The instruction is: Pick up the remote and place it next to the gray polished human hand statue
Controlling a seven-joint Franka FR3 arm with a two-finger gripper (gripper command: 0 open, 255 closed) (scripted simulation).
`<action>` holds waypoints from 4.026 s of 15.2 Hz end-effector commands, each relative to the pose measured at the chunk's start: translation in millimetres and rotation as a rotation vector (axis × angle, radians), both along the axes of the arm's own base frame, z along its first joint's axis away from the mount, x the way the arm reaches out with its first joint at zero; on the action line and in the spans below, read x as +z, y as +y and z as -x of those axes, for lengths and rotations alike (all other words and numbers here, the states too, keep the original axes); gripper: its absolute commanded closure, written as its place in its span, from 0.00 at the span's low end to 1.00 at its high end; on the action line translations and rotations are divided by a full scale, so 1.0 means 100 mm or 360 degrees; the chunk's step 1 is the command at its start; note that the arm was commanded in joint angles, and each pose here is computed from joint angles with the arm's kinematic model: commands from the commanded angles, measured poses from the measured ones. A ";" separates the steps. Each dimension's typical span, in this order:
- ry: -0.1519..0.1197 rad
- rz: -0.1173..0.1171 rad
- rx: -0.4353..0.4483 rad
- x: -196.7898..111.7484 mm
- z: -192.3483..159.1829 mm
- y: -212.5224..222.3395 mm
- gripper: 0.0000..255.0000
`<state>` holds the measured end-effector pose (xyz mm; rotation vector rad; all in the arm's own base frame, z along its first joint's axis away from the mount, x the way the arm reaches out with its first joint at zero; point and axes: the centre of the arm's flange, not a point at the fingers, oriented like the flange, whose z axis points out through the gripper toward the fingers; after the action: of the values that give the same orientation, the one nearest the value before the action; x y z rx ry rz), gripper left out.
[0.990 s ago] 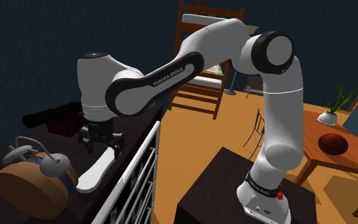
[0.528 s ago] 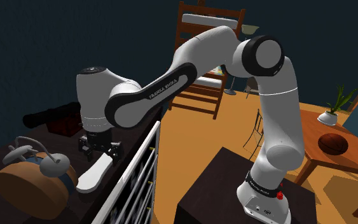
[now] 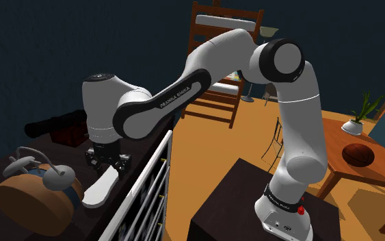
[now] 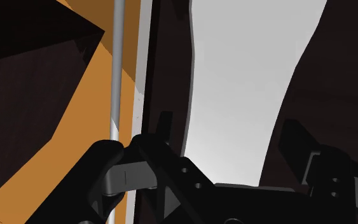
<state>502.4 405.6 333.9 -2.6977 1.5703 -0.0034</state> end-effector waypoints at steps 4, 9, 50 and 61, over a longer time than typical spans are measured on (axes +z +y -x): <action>0.0001 0.0001 0.0000 0.00 0.00 0.00 1.00; 0.0001 0.0001 0.0000 0.00 0.00 0.00 1.00; 0.0001 0.0001 0.0000 2.04 -0.20 -0.17 1.00; 0.0001 0.0001 0.0000 2.06 -1.30 -1.12 1.00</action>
<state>622.6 301.8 538.5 -2.6982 1.5711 -0.0022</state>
